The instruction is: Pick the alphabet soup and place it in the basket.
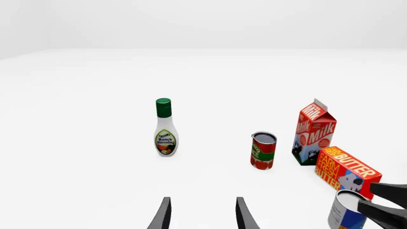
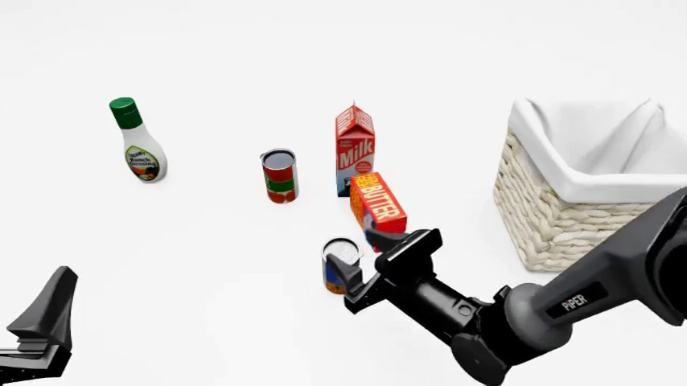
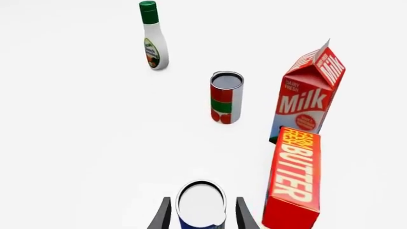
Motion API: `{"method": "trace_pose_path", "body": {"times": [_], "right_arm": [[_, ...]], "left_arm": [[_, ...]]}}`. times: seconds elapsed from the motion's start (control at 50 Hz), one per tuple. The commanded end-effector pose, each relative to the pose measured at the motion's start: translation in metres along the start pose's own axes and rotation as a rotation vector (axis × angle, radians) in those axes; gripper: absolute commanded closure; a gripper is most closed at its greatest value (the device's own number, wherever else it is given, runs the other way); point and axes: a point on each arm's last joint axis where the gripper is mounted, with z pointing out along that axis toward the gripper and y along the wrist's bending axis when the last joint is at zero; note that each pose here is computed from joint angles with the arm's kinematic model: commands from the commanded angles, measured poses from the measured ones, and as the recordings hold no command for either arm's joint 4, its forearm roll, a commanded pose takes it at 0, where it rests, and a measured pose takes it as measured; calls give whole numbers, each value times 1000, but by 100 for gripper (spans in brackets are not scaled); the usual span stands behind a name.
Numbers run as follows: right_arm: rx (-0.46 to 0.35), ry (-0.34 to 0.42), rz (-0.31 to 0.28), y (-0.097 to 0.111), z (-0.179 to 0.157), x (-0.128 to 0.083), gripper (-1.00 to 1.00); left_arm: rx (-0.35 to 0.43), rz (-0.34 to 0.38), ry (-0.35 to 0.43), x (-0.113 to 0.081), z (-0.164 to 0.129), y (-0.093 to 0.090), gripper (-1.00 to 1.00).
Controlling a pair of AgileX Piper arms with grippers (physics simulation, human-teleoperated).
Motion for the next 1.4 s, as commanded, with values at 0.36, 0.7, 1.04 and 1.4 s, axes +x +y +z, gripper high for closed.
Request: {"method": "trace_pose_path", "body": {"times": [0.36, 0.7, 1.04, 1.4], "right_arm": [[0, 35, 13, 0, 18, 17, -100], [-3, 54, 20, 1, 26, 25, -100], [-9, 75, 28, 3, 36, 36, -100], [-14, 84, 38, 5, 39, 41, 100]], "left_arm": [[0, 0, 0, 0, 0, 0, -100], [0, 0, 0, 0, 0, 0, -100], [0, 0, 0, 0, 0, 0, -100], [0, 0, 0, 0, 0, 0, -100]]}}
